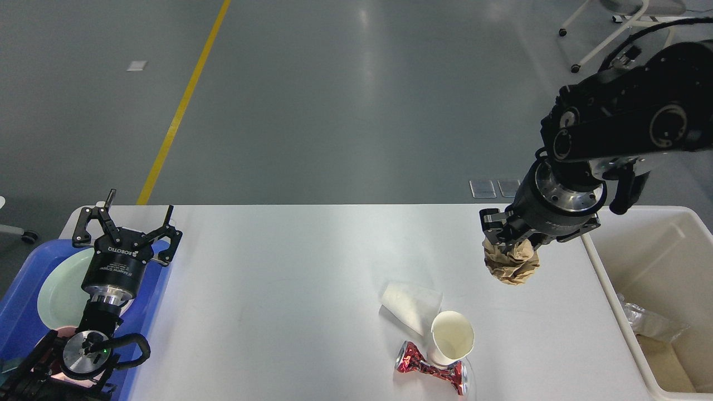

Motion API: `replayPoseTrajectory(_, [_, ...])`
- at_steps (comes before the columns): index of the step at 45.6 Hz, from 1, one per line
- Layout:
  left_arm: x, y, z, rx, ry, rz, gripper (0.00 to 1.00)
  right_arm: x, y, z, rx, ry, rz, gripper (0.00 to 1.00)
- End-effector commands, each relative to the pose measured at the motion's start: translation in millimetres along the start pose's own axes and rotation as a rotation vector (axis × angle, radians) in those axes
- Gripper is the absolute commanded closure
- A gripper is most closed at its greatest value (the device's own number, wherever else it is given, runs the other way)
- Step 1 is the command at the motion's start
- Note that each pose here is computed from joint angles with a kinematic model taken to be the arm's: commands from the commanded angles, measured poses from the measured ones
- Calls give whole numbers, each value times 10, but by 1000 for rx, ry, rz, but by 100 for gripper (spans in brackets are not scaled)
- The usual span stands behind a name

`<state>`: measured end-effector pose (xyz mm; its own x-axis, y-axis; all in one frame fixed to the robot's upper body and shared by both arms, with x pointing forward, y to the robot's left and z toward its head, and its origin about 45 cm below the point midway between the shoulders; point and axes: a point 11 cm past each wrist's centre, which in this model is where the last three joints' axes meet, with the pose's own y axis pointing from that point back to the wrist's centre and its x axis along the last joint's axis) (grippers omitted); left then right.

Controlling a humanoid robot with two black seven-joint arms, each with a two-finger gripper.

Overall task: Tidy desktop
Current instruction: 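Lift the crumpled paper and carry it into the white bin, then open the right gripper inside the bin to release the paper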

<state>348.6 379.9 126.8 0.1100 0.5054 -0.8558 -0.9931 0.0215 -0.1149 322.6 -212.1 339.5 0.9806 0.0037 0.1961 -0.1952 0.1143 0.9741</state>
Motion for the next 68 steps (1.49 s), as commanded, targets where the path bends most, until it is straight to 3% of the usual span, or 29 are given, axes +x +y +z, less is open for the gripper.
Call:
replayPoseTrajectory(1, [0, 0, 1, -1, 0, 0, 4, 3, 11, 88, -2, -38, -1, 100])
replayPoseTrajectory(12, [0, 0, -1, 1, 0, 0, 4, 103, 48, 325, 3, -131, 26, 100])
replayPoseTrajectory(23, [0, 0, 1, -1, 0, 0, 4, 282, 4, 1185, -26, -376, 87, 100])
replayPoseTrajectory(46, [0, 0, 1, -1, 0, 0, 4, 110, -942, 3038, -174, -779, 157, 100])
replayPoseTrajectory(59, [0, 0, -1, 1, 0, 0, 4, -66, -1561, 3443, -217, -870, 219, 100])
replayPoseTrajectory(68, [0, 0, -1, 1, 0, 0, 4, -432, -2163, 3508, -308, -905, 288, 100])
